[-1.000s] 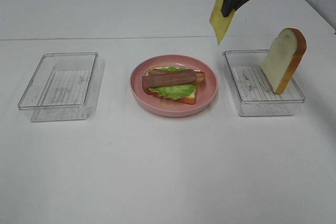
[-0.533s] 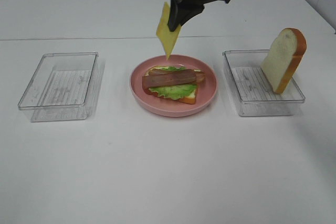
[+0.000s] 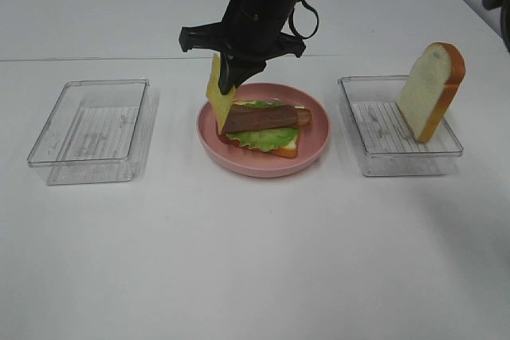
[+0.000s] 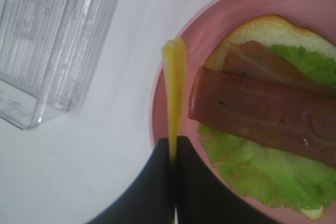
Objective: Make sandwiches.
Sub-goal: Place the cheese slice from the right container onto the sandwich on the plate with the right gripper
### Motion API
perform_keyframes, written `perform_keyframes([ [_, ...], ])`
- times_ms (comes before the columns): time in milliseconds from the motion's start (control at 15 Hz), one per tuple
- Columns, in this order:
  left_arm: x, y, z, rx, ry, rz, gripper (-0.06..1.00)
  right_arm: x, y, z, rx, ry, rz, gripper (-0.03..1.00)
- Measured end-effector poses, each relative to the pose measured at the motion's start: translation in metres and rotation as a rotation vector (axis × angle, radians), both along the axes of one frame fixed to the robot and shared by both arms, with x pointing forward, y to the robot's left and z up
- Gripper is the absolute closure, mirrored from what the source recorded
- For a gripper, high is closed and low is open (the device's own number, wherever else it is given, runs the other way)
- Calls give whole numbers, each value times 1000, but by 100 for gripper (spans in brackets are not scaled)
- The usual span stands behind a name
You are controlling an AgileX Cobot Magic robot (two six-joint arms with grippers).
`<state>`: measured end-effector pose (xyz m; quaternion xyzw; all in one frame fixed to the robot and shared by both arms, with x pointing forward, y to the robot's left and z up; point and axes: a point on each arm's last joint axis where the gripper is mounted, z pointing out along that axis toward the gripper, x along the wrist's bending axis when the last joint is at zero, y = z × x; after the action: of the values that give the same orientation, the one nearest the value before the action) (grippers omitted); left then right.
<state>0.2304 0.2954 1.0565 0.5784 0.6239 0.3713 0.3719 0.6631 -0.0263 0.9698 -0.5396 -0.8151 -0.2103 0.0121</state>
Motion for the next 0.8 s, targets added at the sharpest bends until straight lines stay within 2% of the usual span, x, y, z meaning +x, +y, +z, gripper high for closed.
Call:
perform_keyframes([
  [133,0,0,0,0,0,0,4,2,-1,-13,-31,8,4,95],
  [267,0,0,0,0,0,0,4,8,-7,-27,-123,-20,8,95],
  [333,0,0,0,0,0,0,4,8,-8,-29,-141,-27,10,95],
  [400,0,0,0,0,0,0,4,12,-13,-30,-198,-65,19,95],
  [800,0,0,0,0,0,0,4,14,-20,-30,-290,-94,31,95],
])
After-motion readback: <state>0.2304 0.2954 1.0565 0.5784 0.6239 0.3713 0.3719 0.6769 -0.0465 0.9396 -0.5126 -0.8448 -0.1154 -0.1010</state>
